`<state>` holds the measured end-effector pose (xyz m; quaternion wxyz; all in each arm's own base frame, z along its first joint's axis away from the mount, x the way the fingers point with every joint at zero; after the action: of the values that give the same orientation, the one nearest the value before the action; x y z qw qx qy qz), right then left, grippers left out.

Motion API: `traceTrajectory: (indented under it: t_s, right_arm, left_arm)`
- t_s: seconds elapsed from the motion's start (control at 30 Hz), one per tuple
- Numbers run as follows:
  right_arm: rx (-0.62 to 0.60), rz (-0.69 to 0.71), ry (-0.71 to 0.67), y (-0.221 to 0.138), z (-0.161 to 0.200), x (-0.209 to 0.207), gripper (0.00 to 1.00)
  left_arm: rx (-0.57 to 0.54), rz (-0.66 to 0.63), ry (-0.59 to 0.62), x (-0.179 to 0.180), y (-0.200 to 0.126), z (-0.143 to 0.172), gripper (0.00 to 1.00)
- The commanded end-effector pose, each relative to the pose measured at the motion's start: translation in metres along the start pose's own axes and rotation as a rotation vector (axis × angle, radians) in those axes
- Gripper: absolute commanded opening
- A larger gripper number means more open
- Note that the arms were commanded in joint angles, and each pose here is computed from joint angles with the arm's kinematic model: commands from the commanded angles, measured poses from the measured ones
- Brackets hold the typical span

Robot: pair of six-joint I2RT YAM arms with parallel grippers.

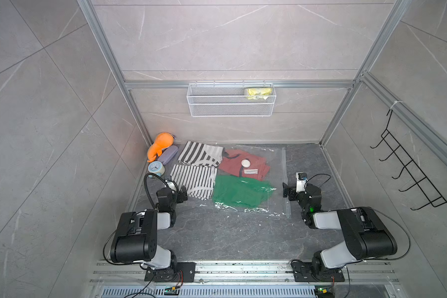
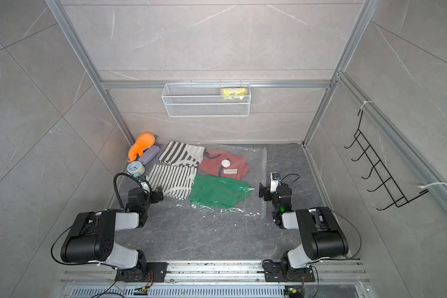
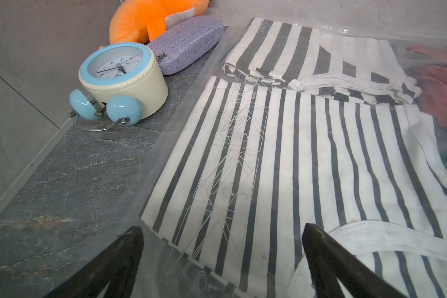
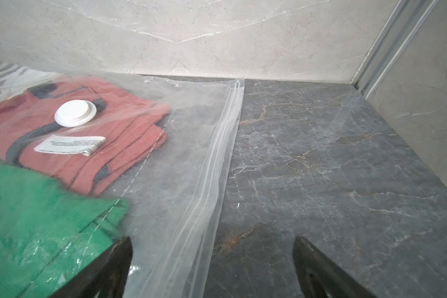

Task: Take the tank top out of the vacuum bag
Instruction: Open the vacuum bag at the center of the board.

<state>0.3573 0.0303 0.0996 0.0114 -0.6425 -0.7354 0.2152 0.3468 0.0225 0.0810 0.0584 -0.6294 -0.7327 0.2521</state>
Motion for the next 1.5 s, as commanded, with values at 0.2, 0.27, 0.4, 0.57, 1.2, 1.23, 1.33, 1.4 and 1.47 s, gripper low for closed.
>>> traceTrajectory:
  t_s: [0.2,0.27,0.4,0.57,1.2,1.23,1.33,1.4,1.47]
  right_arm:
    - [-0.004,0.006,0.007,0.003,-0.005,-0.001,1.00]
    - [-0.005,0.006,0.006,0.003,-0.005,-0.001,1.00]
    - [-0.005,0.005,0.008,0.003,-0.005,-0.001,1.00]
    - [-0.004,0.000,0.012,0.004,-0.005,-0.001,1.00]
    - [0.491,-0.641,0.777,0.086,-0.078,0.071,1.00]
    - [0.466,-0.558,0.719,0.082,-0.077,0.064,1.00]
    - [0.511,-0.304,0.447,0.063,-0.084,0.042,1.00]
    - [0.520,-0.220,0.358,0.053,-0.089,0.030,1.00]
    - [0.544,-0.157,0.304,0.046,-0.089,0.018,0.97]
  left_arm:
    - [-0.059,0.026,0.003,-0.006,0.003,-0.018,1.00]
    - [-0.058,0.026,0.004,-0.005,0.003,-0.018,1.00]
    - [-0.056,0.027,0.003,-0.006,0.003,-0.017,1.00]
    - [-0.058,0.028,0.003,-0.006,0.003,-0.018,1.00]
    - [0.117,0.163,0.047,-0.242,-0.053,-0.145,0.85]
    - [0.171,0.208,0.065,-0.265,-0.053,-0.135,0.84]
    - [0.289,0.363,0.111,-0.319,-0.058,-0.101,0.83]
    - [0.309,0.427,0.125,-0.340,-0.060,-0.082,0.83]
    - [0.345,0.498,0.127,-0.359,-0.062,-0.064,0.84]
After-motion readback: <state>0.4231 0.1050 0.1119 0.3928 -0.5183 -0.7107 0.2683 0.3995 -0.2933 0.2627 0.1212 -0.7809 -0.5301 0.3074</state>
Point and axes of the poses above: each gripper's point midway between its finger pads, its own y axis out along the fingers, its own x axis along the line the jaws close on, z = x × y, the point moved 3 cm from there along -y, back along the fingers, and after that the axes turned 15 degrees about -y, right-handed, at the moved point
